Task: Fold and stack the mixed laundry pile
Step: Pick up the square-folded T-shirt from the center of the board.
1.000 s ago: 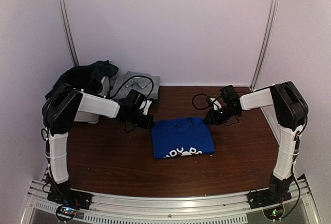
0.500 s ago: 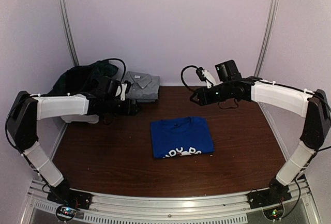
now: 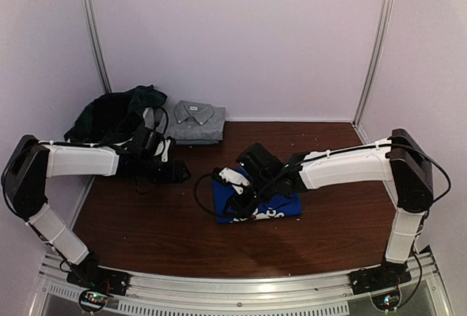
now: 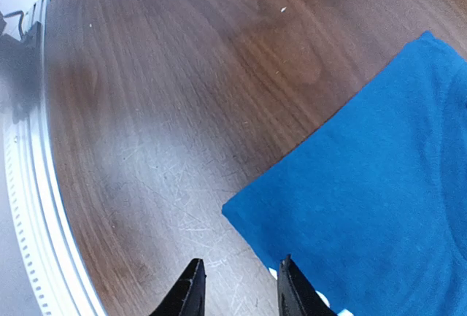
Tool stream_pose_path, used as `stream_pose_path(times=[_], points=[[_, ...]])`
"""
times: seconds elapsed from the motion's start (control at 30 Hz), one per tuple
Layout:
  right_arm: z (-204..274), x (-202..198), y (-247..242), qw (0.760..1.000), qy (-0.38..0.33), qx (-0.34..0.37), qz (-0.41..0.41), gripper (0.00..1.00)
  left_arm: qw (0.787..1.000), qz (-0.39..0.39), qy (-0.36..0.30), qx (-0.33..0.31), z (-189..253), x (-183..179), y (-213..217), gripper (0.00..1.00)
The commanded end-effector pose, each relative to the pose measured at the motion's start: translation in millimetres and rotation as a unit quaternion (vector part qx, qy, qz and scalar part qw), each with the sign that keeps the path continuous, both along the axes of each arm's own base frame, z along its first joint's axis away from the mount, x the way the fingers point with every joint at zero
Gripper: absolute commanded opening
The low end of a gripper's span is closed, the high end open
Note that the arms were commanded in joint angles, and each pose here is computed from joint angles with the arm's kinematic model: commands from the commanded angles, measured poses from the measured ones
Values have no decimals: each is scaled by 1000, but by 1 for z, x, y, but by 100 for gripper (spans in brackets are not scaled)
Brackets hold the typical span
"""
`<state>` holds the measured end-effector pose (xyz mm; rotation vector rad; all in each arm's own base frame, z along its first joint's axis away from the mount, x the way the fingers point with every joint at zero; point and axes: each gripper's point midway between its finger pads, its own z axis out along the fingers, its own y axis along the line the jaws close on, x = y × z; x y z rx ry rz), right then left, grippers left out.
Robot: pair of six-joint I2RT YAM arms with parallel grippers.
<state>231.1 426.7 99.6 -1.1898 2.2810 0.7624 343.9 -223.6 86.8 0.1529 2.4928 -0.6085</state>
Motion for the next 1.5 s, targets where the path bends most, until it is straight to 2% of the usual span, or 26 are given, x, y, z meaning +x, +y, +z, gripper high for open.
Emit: stream_pose_path(times=[0.0, 0.17, 0.33, 0.5, 0.6, 0.73, 0.77, 0.93, 1.1, 1.47], points=[[-11, -2, 27, 999, -28, -10, 29, 33, 1000, 10, 3, -26, 5, -4, 2, 74], [-36, -8, 37, 998, -24, -40, 43, 32, 1000, 17, 4, -25, 4, -4, 7, 74], [-66, -9, 37, 996, -17, -73, 40, 42, 999, 12, 11, -29, 0, -4, 3, 75], [-94, -7, 29, 988, -48, -142, 37, 39, 999, 12, 16, -29, -6, -4, 2, 75], [-102, 3, 19, 979, -80, -186, 18, 31, 999, 9, 23, -29, -14, -3, 1, 75], [-94, 16, 8, 968, -123, -218, 3, 7, 999, 4, 28, -37, -20, -2, -4, 75], [-88, 18, 7, 967, -132, -217, 1, 0, 999, 1, 26, -41, -19, -1, -6, 75], [-38, 24, 21, 977, -155, -145, -6, 0, 998, -11, 20, -56, -16, 0, -13, 75], [3, 41, 23, 984, -161, -74, -32, 0, 994, -31, 7, -101, -5, -1, -33, 75], [9, 45, 25, 989, -140, -45, -25, 0, 981, -51, 15, -187, 2, -1, -83, 88]])
